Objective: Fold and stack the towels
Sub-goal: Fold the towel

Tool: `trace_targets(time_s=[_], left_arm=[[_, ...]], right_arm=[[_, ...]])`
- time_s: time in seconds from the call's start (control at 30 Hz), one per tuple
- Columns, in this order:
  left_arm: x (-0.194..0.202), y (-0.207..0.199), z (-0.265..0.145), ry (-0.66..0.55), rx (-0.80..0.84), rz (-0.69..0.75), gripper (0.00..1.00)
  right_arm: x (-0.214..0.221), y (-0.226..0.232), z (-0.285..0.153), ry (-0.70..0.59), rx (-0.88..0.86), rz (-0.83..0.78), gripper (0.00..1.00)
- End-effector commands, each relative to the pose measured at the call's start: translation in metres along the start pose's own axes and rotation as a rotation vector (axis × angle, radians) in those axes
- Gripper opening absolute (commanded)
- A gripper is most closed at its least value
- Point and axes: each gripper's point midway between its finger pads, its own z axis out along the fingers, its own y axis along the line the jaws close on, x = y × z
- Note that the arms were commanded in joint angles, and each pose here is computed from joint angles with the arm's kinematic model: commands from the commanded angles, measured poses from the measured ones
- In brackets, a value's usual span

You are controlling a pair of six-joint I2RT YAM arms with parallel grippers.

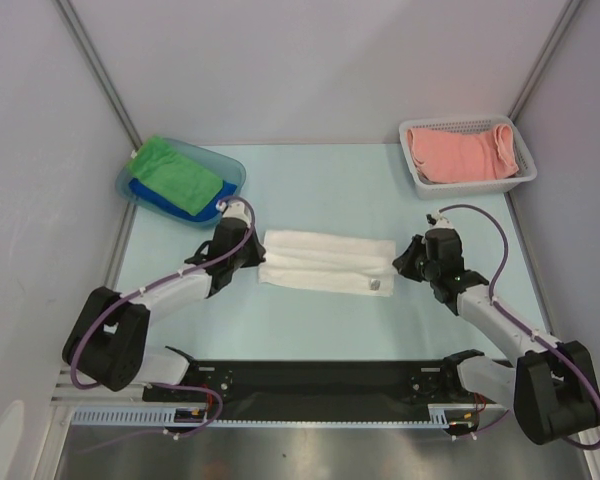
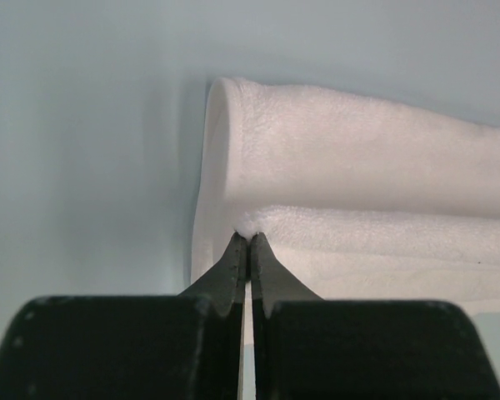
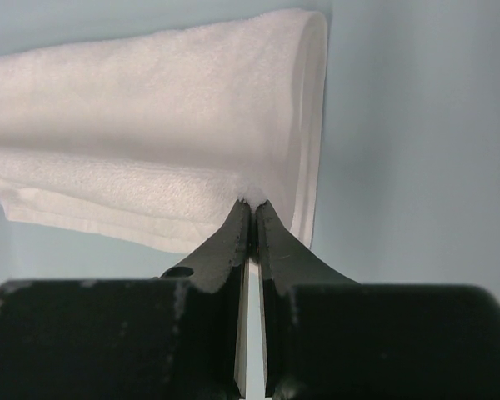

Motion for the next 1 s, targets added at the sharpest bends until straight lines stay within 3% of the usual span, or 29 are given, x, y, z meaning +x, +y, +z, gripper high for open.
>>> trace_targets(time_s=[0.0,0.07,0.13,0.2,0.33,0.4,0.5,0.67,0.8,0.97], left_arm=[[-0.006,-0.003,-0.006,-0.045,0.018,-0.014,0.0],[0.0,0.0,-0.004,-0.03,0.007,-0.014,0.0],[0.004,0.002,-0.003,-0.027,0.005,-0.016,0.03],[0.008,0.003,-0.004,-0.024,0.001,-0.018,0.14],[0.01,0.004,-0.007,-0.026,0.001,-0.018,0.22],[0.007,0.003,-0.012,-0.036,0.005,-0.019,0.32],[-0.004,0.0,-0.025,-0.063,0.004,-0.021,0.4],[-0.034,-0.011,-0.044,-0.133,0.023,-0.023,0.41],[-0.03,-0.026,-0.044,-0.078,0.058,0.0,0.41],[0.005,-0.039,-0.027,0.038,0.061,0.038,0.4]], right_arm=[[0.002,0.0,-0.005,-0.011,-0.005,0.007,0.02],[0.009,-0.002,-0.004,0.006,-0.002,0.011,0.04],[0.014,-0.003,-0.004,0.016,-0.002,0.016,0.12],[0.02,-0.006,-0.004,0.023,0.003,0.018,0.21],[0.019,-0.006,-0.01,0.014,-0.003,0.02,0.37],[0.019,-0.007,-0.014,0.013,0.001,0.019,0.45],[0.01,-0.005,-0.021,-0.008,0.011,0.015,0.46],[-0.003,0.0,-0.028,-0.033,0.017,0.02,0.46],[-0.007,0.009,-0.023,-0.026,0.005,0.021,0.47],[0.007,0.009,-0.012,0.013,0.042,0.005,0.46]])
